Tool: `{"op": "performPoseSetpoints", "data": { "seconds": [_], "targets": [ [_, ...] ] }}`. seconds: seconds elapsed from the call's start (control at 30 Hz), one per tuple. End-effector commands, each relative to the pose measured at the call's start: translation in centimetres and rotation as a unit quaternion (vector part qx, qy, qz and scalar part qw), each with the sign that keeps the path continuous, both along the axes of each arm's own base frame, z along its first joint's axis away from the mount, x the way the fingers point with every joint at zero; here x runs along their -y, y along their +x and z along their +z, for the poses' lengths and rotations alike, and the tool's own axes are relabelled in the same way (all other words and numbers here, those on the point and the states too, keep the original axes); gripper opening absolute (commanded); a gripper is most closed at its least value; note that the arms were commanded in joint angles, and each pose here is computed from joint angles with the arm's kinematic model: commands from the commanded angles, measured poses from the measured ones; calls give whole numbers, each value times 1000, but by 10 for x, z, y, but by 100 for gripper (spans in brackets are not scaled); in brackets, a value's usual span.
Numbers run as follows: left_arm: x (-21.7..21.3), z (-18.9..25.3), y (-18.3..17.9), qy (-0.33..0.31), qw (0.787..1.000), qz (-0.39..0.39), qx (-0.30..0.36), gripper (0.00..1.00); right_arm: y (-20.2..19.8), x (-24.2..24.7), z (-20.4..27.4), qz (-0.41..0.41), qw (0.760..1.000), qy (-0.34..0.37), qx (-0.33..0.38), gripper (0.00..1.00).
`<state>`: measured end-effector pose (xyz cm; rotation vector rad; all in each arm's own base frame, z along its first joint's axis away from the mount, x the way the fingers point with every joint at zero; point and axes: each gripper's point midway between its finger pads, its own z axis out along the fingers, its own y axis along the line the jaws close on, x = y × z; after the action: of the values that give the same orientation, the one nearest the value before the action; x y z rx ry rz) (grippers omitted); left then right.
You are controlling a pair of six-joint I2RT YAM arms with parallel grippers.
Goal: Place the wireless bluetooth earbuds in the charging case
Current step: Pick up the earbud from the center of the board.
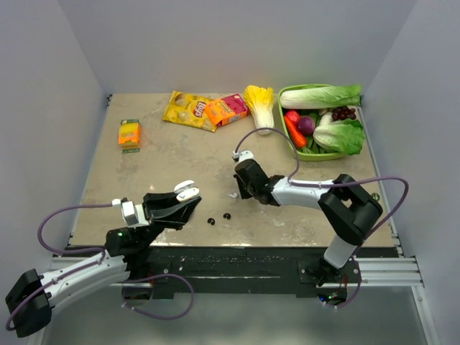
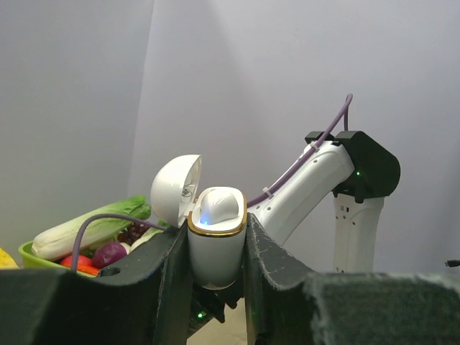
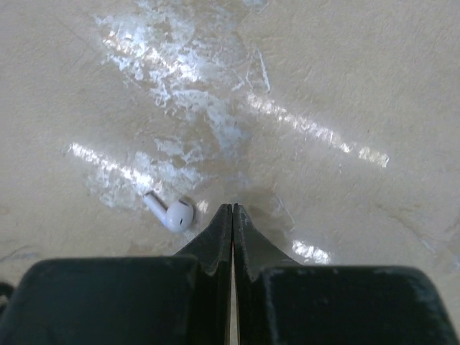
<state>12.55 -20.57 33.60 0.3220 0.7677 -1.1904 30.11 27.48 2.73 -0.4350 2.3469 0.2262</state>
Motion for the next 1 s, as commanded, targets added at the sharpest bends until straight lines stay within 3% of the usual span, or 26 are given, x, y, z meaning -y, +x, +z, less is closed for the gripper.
{"op": "performPoseSetpoints", "data": {
  "seconds": [0.0, 0.2, 0.97],
  "targets": [
    [-1, -31, -3, 12, 1000, -7, -14, 0, -30, -5, 0, 30, 999, 22, -26, 0],
    [-1, -34, -4, 10, 1000, -14, -20, 0, -62, -15, -22, 56, 996, 41, -59, 0],
    [2, -38, -2, 21, 999, -12, -21, 0, -24, 13, -27, 4, 998, -54, -29, 0]
  ]
}}
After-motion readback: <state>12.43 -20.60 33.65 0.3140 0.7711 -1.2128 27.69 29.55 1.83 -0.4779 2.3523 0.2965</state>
